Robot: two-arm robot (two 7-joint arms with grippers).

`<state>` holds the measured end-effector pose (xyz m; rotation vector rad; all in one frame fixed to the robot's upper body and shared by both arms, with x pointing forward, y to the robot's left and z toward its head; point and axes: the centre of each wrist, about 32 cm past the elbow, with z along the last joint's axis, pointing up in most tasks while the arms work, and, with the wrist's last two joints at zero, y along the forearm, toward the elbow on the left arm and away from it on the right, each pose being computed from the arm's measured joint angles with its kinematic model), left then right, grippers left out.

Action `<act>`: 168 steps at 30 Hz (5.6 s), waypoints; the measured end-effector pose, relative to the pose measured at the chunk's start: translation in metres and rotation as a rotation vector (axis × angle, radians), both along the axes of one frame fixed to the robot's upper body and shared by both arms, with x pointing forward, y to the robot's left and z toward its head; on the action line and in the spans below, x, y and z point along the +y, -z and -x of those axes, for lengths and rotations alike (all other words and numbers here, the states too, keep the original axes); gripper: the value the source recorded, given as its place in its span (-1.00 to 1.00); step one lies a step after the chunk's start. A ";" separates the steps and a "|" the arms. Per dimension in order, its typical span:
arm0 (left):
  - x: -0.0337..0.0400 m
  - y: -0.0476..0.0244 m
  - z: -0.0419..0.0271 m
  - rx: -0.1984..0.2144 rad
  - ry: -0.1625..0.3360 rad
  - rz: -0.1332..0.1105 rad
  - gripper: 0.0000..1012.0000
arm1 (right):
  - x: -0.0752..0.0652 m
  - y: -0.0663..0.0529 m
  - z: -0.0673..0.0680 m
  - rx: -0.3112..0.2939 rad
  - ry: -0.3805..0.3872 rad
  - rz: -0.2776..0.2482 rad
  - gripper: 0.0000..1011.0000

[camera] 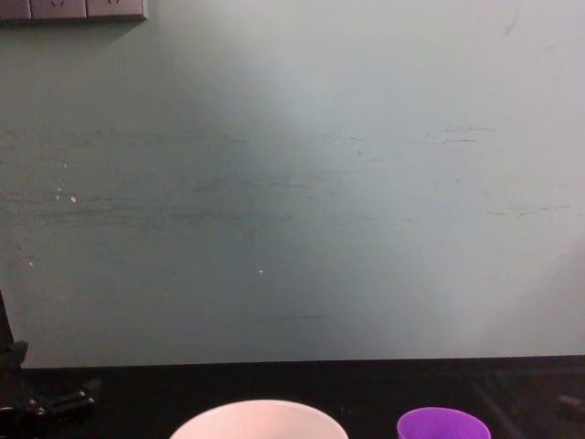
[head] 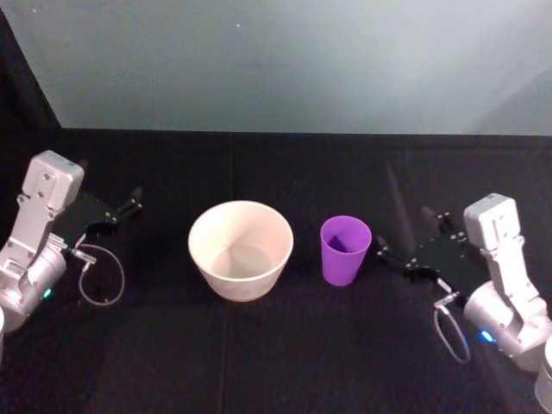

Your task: Pick up the cup and pour the mung beans from the cup into the bowl.

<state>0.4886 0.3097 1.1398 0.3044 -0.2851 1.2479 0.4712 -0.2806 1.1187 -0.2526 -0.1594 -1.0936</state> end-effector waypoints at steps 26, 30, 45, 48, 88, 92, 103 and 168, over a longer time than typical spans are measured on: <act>0.0000 0.0000 0.0000 0.000 0.000 0.000 0.98 | 0.014 -0.004 0.024 0.051 -0.011 0.024 0.98; 0.0000 0.0000 0.0000 0.000 0.000 0.000 0.98 | 0.015 -0.006 0.026 0.055 -0.012 0.025 0.98; 0.0000 0.0000 0.0000 0.000 0.000 0.000 0.98 | 0.014 -0.011 0.049 0.103 -0.014 0.048 0.98; 0.0000 0.0000 0.0000 0.000 0.000 0.000 0.98 | 0.013 -0.014 0.054 0.107 -0.022 0.048 0.98; 0.0000 0.0000 0.0000 0.000 0.000 0.000 0.98 | 0.059 0.015 0.005 0.073 -0.150 -0.109 0.98; 0.0000 0.0000 0.0000 0.000 0.000 0.000 0.98 | 0.060 0.016 0.004 0.072 -0.153 -0.108 0.97; 0.0000 0.0000 0.0000 0.000 0.000 0.000 0.98 | 0.063 0.018 0.003 0.073 -0.167 -0.116 0.48; 0.0000 0.0000 0.0000 0.000 0.000 0.000 0.98 | 0.064 -0.034 -0.011 -0.033 -0.104 -0.227 0.42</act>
